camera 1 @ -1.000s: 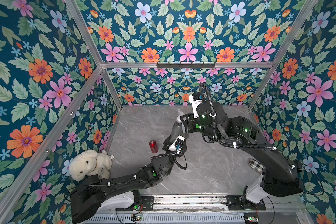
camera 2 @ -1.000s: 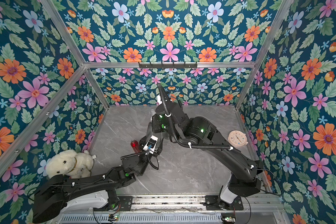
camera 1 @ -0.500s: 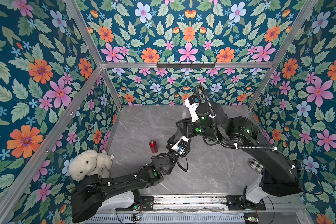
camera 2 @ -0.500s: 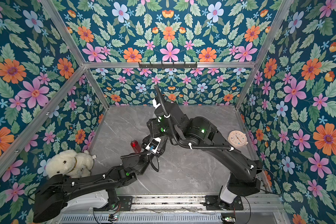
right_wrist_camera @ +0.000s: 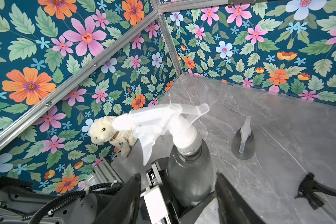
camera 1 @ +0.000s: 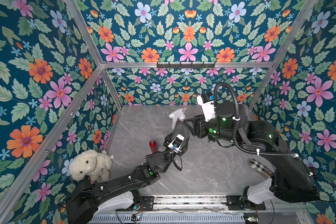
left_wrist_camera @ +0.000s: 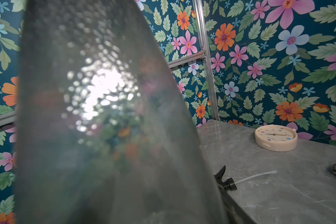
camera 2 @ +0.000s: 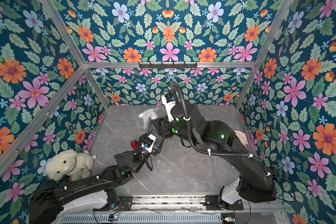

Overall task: Attach spray nozzles to spray bottles
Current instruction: Screw the spray nozzle on the spray bottle.

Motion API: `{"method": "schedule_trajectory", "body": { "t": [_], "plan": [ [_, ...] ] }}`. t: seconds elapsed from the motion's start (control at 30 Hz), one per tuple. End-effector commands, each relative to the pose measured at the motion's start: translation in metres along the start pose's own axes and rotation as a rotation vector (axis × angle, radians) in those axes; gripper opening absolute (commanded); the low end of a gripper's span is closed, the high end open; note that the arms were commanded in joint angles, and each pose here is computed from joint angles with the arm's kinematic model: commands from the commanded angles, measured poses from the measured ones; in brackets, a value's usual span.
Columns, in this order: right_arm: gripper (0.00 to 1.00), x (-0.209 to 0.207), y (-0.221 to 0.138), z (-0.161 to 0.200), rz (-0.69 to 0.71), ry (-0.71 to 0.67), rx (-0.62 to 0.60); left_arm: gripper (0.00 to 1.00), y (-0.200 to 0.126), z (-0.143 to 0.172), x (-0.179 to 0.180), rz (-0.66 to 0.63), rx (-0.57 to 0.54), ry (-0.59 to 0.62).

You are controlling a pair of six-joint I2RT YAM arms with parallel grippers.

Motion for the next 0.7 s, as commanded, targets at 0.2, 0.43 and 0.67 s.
{"method": "schedule_trajectory", "body": {
  "t": [0.2, 0.43, 0.67],
  "plan": [
    [0.57, -0.004, -0.037, 0.009, -0.255, -0.168, 0.051, 0.00, -0.012, -0.015, -0.006, 0.177, -0.096, -0.030],
    [0.59, -0.029, -0.039, 0.004, -0.403, -0.107, 0.164, 0.00, -0.023, -0.029, -0.016, 0.349, -0.152, -0.052],
    [0.65, -0.027, -0.026, 0.004, -0.436, -0.139, 0.255, 0.00, -0.026, -0.038, -0.023, 0.451, -0.177, -0.072]
  ]
}}
Point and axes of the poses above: each gripper's point midway between its finger pads, its own y axis out along the fingers, its own x axis along the line the jaws close on, z = x × y, the point moved 6 cm from there along -y, back along the fingers, and after that the axes turned 14 degrees about y, right-handed, at the moved point
